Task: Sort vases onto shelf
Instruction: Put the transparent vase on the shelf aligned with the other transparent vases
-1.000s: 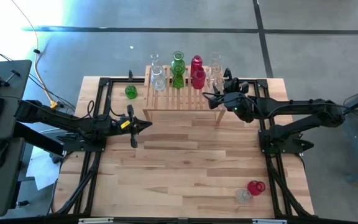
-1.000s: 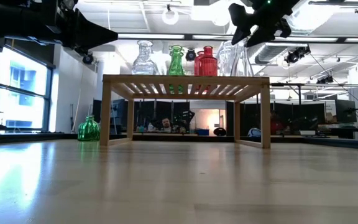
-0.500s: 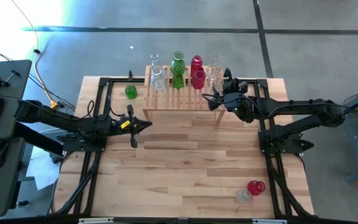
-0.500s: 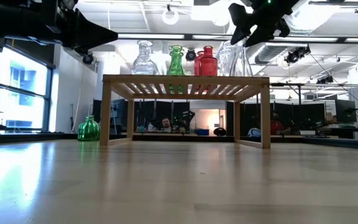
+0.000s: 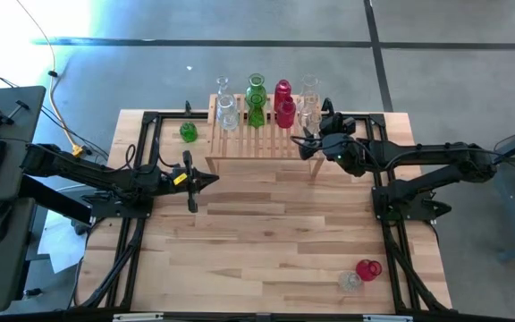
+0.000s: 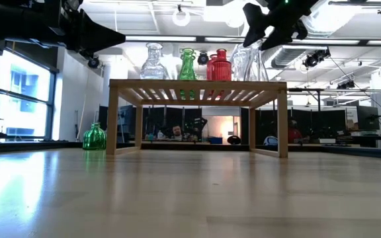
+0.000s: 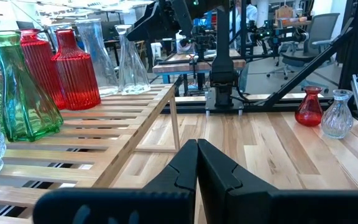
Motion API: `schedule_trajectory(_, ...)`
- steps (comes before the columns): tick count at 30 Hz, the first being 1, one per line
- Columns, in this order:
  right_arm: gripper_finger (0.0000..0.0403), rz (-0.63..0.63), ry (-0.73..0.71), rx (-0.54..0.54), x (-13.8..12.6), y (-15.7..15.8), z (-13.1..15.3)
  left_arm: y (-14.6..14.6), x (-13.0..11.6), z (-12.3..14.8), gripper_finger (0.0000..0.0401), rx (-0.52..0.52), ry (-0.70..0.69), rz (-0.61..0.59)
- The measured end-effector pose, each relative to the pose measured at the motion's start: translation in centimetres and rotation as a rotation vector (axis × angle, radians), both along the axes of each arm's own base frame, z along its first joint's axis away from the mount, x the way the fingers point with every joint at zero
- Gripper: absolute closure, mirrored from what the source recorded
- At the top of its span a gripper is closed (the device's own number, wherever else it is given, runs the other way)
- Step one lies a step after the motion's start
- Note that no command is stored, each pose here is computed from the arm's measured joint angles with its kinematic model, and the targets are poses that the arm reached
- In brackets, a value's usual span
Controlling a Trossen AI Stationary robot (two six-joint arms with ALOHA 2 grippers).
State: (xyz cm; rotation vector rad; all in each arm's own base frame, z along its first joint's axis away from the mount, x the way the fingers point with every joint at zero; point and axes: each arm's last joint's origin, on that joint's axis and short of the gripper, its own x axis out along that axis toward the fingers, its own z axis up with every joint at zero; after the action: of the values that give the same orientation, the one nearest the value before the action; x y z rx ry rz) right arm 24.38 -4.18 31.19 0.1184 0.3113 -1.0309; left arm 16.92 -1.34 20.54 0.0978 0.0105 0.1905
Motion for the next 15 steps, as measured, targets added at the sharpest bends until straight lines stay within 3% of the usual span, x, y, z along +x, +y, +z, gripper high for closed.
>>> schedule_trajectory(15, 0.0130, 0.101, 0.023, -0.015, 0.0, 2.0, 0.2, 0.0, 0.0, 0.0, 0.0401, 0.000, 0.000, 0.000)
